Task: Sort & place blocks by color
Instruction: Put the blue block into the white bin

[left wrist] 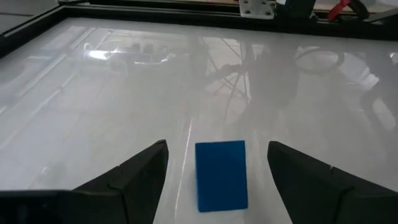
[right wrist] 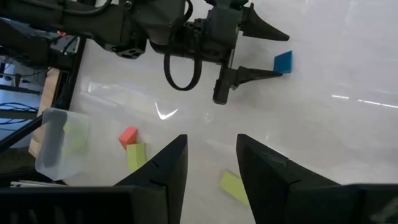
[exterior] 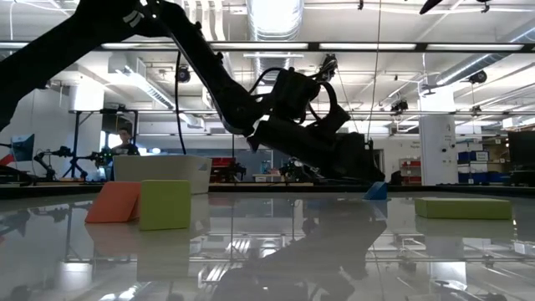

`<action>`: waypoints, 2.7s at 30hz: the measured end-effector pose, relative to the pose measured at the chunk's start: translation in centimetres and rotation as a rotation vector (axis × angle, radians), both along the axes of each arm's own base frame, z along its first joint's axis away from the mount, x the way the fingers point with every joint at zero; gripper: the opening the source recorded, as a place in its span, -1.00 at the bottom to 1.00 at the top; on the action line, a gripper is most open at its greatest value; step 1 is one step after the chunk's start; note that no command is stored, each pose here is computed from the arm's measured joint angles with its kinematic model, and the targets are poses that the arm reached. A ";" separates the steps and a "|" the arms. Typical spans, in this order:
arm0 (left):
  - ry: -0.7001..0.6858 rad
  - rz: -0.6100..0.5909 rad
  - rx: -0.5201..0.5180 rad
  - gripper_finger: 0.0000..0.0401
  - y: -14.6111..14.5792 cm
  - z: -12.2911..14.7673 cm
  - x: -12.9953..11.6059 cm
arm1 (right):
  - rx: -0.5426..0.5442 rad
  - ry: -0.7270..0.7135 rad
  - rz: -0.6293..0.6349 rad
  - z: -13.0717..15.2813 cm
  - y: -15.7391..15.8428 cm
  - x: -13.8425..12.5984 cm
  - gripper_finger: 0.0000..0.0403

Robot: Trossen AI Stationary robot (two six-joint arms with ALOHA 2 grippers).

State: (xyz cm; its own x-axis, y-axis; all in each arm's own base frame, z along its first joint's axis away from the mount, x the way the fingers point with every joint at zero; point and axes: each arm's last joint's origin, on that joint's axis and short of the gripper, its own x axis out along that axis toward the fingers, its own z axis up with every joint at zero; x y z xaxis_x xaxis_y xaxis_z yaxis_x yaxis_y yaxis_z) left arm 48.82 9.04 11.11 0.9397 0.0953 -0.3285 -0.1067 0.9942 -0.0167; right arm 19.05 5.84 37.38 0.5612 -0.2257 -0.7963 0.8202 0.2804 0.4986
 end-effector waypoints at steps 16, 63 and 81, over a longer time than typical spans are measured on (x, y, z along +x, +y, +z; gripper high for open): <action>-0.006 -0.005 -0.010 0.25 -0.1 -2.1 0.3 | -0.002 0.004 -0.003 0.0 -0.1 0.0 -0.37; 0.208 0.095 0.041 -0.38 3.2 14.0 -6.9 | -0.095 0.046 0.087 -0.1 -0.3 -0.1 -0.37; 0.799 0.627 -0.263 -0.37 15.3 17.8 -26.1 | -0.134 0.059 0.127 -0.1 -0.3 0.0 -0.37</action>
